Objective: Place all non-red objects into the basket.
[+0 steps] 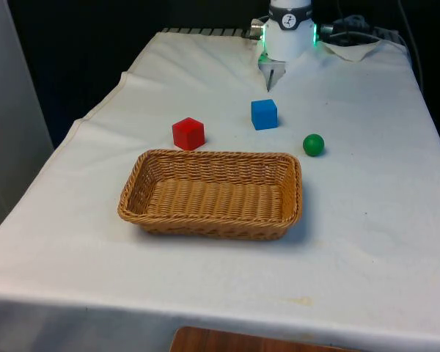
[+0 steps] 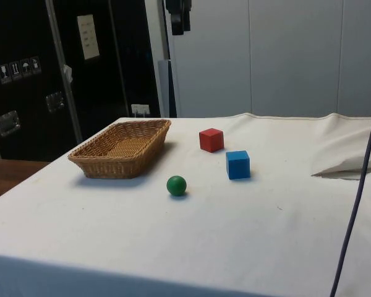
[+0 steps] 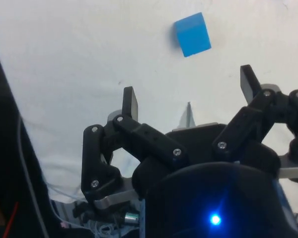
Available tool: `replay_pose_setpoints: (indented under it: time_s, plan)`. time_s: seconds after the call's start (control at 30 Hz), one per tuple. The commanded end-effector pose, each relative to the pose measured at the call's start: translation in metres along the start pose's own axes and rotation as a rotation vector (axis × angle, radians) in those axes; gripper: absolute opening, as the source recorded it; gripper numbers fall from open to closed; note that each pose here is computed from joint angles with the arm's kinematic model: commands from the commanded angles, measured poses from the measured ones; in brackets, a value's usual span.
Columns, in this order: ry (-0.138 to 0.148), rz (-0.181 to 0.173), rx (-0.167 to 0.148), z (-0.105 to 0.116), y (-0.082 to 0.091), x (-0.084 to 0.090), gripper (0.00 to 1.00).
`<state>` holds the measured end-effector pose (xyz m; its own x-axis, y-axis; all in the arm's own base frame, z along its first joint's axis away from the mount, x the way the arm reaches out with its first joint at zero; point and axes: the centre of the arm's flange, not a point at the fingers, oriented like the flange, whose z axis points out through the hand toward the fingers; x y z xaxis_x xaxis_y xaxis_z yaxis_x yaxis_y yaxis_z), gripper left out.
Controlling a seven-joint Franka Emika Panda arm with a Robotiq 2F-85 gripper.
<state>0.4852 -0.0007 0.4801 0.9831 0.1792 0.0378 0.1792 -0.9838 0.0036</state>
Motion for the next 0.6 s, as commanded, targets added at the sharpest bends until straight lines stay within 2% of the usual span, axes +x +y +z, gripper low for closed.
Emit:
replay_pose_setpoints:
  time_s: [0.0, 0.23, 0.27, 0.33, 0.5, 0.53, 0.57]
  plan:
    - [-0.014, -0.014, -0.019, 0.002, 0.0, -0.001, 1.0]
    - [-0.054, -0.046, -0.053, 0.01, 0.006, -0.004, 1.0]
    - [-0.047, -0.042, -0.046, 0.008, 0.003, -0.004, 1.0]
    - [-0.06, -0.051, -0.055, 0.013, 0.011, -0.006, 1.0]
    - [-0.069, -0.059, -0.045, 0.025, 0.027, -0.017, 1.0]
    - [-0.079, -0.056, -0.039, 0.024, 0.026, -0.015, 1.0]
    - [-0.07, -0.059, -0.043, 0.027, 0.029, -0.019, 1.0]
